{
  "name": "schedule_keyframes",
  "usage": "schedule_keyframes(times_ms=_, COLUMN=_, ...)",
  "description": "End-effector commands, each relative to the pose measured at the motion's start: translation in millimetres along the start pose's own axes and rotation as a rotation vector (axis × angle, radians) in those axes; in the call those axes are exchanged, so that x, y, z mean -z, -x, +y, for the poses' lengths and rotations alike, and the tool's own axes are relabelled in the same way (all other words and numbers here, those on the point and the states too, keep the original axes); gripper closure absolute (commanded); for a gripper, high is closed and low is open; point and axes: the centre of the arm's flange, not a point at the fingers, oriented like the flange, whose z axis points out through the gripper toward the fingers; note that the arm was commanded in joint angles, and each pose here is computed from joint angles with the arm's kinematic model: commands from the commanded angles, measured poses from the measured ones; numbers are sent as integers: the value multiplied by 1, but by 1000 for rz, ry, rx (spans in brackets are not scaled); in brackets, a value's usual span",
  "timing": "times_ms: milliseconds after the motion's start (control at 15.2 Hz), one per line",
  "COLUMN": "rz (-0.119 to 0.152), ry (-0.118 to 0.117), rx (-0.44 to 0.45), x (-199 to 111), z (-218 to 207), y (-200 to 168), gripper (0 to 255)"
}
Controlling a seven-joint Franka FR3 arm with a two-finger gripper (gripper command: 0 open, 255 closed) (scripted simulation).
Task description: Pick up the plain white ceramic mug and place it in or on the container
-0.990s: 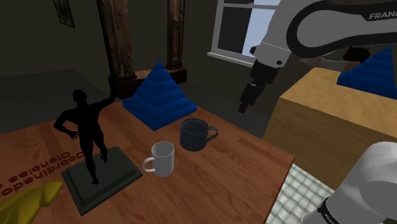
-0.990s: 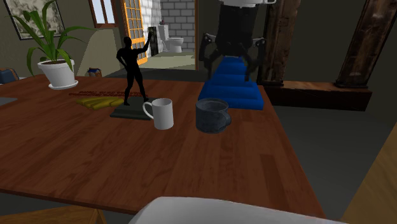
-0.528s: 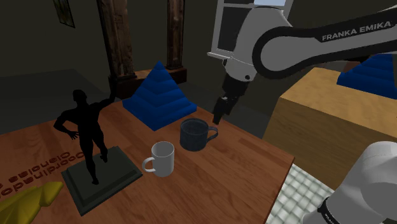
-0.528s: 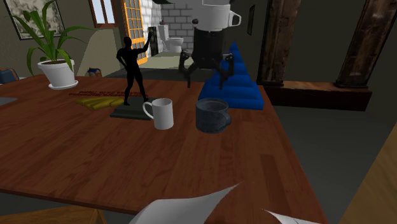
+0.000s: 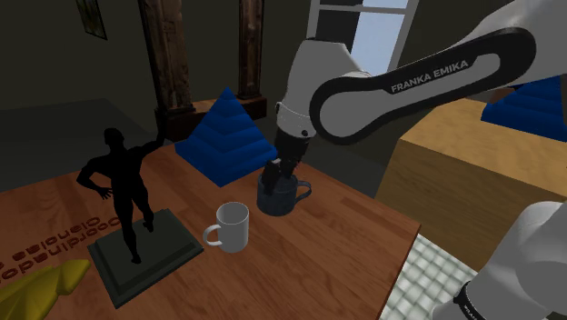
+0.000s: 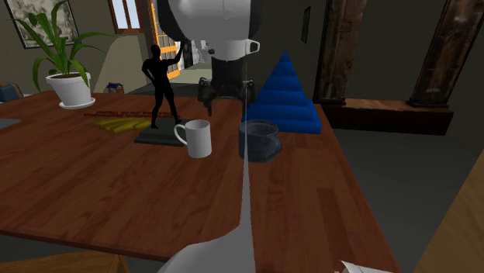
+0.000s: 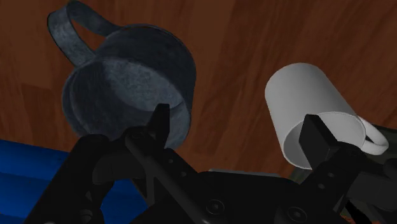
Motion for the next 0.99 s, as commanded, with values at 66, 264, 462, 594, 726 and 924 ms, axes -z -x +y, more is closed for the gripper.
schedule_keyframes(times_ms=66, rz=4, ry=1, rx=23, x=-23, z=-23, y=-21, gripper=0)
schedule_keyframes(times_ms=264, rz=6, ry=3, rx=46, x=-47, z=-47, y=-42, gripper=0)
schedule_keyframes(times_ms=462, rz=8, ry=4, rx=60, x=-66, z=-60, y=-54, gripper=0)
schedule_keyframes(times_ms=594, rz=8, ry=4, rx=60, x=-76, z=-60, y=-55, gripper=0)
schedule_keyframes(times_ms=726, rz=8, ry=4, rx=60, x=-87, z=-60, y=-55, gripper=0)
schedule_keyframes(times_ms=924, rz=8, ry=4, rx=60, x=-100, z=-60, y=-55, gripper=0)
